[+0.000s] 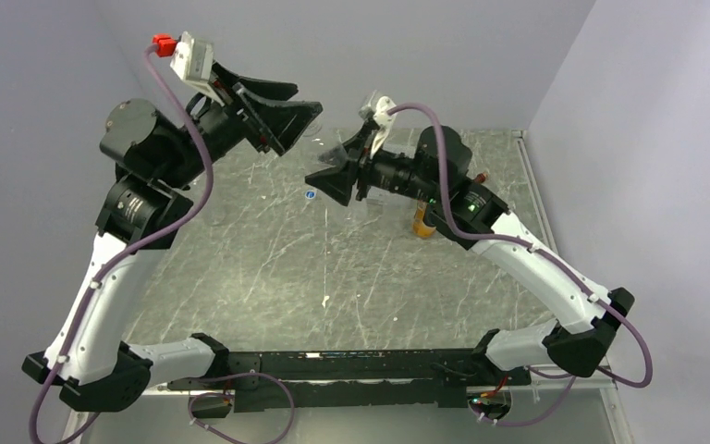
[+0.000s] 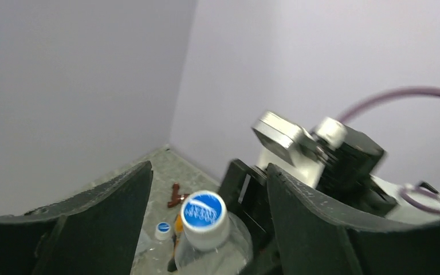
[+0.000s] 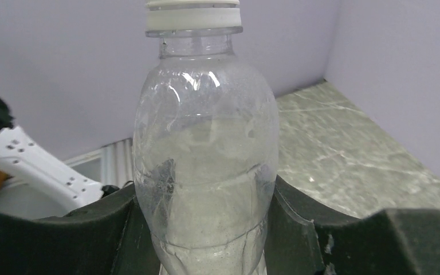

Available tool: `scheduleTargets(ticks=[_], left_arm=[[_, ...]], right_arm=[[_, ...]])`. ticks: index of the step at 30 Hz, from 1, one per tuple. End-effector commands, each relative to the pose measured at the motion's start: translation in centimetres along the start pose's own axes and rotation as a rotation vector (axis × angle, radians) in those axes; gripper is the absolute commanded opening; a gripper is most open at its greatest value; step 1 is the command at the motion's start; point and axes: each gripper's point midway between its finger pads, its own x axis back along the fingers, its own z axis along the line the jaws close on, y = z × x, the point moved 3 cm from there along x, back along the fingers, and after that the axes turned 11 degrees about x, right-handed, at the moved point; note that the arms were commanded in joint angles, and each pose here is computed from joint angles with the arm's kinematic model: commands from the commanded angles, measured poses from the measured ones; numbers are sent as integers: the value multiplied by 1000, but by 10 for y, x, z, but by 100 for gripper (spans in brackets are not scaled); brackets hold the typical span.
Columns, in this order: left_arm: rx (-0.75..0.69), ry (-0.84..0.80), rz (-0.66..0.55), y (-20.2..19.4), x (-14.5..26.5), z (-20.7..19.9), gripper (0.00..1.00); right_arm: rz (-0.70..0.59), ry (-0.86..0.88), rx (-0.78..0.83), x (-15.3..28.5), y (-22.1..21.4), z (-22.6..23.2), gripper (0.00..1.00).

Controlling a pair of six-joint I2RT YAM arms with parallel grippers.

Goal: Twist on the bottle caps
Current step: Screw the bottle cap onto the plastic bottle.

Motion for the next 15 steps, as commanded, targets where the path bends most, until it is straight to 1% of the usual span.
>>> scheduleTargets(ticks=[1, 3, 5, 8, 13, 15], left_arm=[[27, 210, -6, -2, -6, 36, 74], [36, 221, 2, -3, -10, 39, 71], [45, 258, 12, -4, -11, 45, 65], [53, 319, 21, -6, -12, 55, 60], [59, 332, 33, -10, -12, 59, 59], [62, 340, 41, -12, -12, 61, 56]], right_arm=[[51, -254, 95, -4, 1, -25, 25], [68, -311, 97, -6, -1, -31, 24], [67, -345, 98, -7, 0, -34, 24], [70, -383, 95, -9, 2, -38, 25], [88, -424, 105, -13, -1, -41, 24], [95, -420, 111, -15, -2, -40, 24]])
